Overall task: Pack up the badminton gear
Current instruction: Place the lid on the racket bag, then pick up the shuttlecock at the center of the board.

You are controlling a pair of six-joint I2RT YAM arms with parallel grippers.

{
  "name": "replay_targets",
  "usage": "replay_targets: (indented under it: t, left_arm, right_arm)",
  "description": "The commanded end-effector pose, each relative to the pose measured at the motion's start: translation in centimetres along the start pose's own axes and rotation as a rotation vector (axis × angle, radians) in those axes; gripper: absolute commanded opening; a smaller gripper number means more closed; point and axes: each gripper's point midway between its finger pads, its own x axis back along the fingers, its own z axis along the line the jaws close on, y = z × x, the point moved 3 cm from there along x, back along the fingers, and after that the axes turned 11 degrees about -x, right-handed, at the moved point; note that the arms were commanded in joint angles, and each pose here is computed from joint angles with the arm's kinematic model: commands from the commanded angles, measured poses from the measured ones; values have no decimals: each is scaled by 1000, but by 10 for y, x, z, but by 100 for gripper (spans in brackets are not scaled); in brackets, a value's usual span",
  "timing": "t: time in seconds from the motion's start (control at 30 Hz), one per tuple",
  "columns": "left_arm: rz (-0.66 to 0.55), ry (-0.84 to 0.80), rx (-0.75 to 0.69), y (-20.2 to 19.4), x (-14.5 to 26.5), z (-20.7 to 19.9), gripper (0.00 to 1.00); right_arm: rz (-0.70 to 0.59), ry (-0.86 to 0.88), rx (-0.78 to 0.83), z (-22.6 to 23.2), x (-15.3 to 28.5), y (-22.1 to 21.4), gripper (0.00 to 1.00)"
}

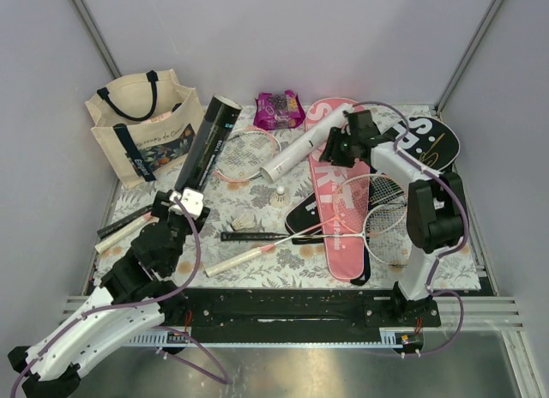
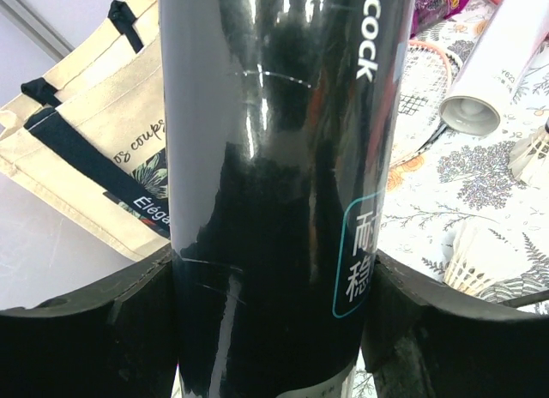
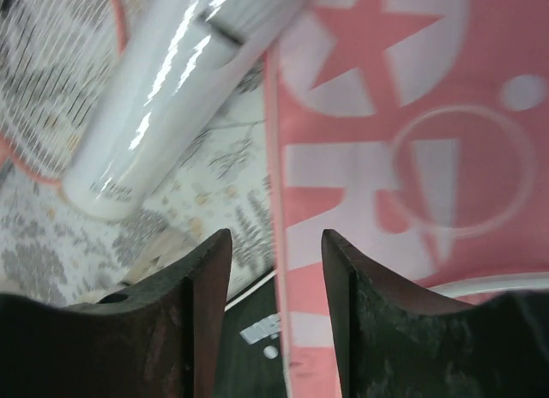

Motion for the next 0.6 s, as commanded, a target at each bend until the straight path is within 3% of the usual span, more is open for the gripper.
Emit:
replay_targets:
  t: [0.0, 0.3, 0.57]
  left_arm:
    - [-74, 81, 139, 23, 10, 26, 42]
    - [-119, 97, 153, 31, 19, 39, 43]
    - [-138, 89, 176, 18, 24, 33, 43]
  right_arm:
    - [24, 137, 86, 64, 24, -40, 55]
    - [82, 392, 157, 158, 48, -127, 57]
    - [268, 493, 177, 178, 30, -188, 61]
